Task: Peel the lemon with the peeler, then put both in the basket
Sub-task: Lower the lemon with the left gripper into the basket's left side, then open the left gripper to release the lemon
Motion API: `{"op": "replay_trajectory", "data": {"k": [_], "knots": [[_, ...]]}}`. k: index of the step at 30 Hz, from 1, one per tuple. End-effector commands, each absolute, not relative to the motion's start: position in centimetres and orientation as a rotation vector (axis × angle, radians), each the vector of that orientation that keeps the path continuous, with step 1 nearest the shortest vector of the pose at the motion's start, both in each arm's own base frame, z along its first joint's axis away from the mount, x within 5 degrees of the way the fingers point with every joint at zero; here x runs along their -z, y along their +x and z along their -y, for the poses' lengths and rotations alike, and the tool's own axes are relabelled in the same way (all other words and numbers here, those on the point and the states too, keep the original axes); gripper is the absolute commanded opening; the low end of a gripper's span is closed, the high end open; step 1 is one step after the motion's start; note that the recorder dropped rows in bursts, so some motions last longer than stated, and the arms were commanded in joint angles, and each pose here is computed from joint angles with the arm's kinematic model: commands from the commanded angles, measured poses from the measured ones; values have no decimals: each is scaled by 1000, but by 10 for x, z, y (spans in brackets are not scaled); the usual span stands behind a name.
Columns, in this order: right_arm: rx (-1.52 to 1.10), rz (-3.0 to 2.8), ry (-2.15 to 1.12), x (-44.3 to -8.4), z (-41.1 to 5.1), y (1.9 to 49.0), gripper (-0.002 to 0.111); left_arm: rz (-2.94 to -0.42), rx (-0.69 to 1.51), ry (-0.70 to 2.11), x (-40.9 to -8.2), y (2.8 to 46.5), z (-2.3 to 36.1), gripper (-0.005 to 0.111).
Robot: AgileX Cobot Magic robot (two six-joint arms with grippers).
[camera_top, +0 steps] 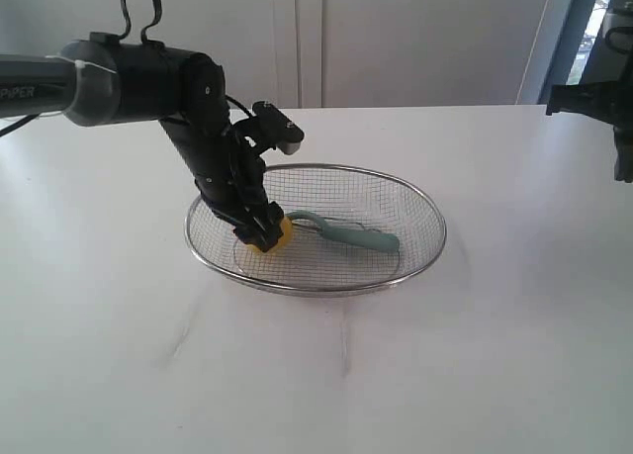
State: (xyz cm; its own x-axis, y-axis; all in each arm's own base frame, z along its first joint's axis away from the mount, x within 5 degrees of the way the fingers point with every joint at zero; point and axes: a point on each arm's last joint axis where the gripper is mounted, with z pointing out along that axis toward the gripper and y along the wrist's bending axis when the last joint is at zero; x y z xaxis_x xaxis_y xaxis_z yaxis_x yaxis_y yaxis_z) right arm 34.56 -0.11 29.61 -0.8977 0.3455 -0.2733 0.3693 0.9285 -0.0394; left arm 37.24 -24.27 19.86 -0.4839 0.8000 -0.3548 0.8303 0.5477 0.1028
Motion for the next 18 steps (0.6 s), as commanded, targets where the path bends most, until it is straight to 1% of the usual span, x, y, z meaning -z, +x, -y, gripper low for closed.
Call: {"op": "replay_trajectory", "data": {"k": [1,6,8,12,16,18], "knots": [[134,-2802,534,-300,4,346,0,-2411,134,1323,-220,366,242,77],[134,-2802,534,-300,4,346,0,-2435,125,1349,-233,358,237,75],[134,-2802,534,-300,4,346,0,-2465,125,1339,-238,354,234,67],[133,-2801,534,-300,4,346,0,-2492,107,1337,-249,348,229,43],[133,-2801,534,-300,4,346,0,-2550,85,1296,-261,341,222,12],[133,-2801,534,-300,4,346,0,-2591,57,1233,-266,340,215,0]]}}
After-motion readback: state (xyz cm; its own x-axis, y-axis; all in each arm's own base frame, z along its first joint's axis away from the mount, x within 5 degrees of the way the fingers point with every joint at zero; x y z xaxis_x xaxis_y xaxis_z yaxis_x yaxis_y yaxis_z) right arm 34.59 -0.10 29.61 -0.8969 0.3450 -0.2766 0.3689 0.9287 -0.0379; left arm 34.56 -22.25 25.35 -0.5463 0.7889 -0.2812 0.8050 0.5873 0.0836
